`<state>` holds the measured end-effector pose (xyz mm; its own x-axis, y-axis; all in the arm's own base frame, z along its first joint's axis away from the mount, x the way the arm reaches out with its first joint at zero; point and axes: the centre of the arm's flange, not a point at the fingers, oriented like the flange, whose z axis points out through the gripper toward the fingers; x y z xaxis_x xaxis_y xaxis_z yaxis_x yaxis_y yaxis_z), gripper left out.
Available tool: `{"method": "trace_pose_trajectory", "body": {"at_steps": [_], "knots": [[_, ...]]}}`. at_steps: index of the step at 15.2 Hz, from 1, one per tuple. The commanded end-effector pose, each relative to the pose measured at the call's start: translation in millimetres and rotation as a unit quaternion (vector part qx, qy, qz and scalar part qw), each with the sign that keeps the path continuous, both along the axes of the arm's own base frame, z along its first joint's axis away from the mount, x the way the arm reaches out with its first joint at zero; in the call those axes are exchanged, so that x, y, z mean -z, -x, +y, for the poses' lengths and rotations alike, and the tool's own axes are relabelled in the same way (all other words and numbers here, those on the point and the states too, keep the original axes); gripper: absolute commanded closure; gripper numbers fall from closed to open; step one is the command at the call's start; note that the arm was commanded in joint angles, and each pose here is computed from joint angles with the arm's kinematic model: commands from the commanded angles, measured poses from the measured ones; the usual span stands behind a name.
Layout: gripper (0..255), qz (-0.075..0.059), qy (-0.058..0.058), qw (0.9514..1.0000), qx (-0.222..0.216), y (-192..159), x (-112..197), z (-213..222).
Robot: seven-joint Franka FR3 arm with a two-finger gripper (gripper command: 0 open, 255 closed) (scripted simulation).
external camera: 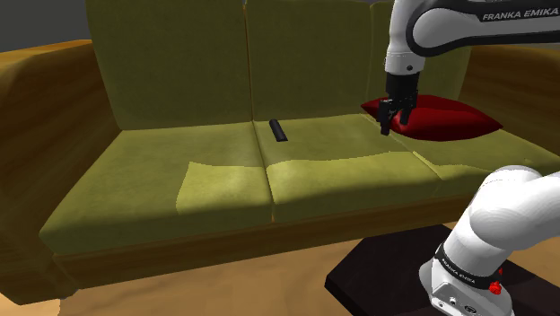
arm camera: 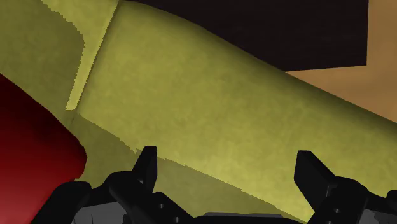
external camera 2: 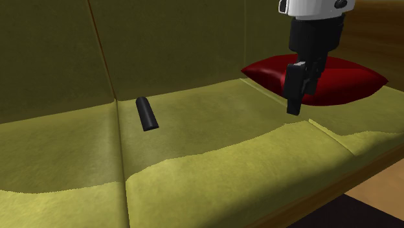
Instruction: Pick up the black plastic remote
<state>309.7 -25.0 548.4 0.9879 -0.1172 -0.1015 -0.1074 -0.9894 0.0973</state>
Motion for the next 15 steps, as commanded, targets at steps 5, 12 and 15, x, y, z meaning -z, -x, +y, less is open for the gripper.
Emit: {"method": "trace_pose_trajectory", "body": {"at_steps": [5, 12, 15], "knots": [[0, 0.006, -0.01, 0.9996, 0.026, -48.8, 8.2, 19.7], [0, 0.016, -0.028, 0.9969, 0.072, -136.2, 23.2, 48.3], [0, 0.021, -0.036, 0.9949, 0.092, -174.4, 29.9, 58.2]]}}
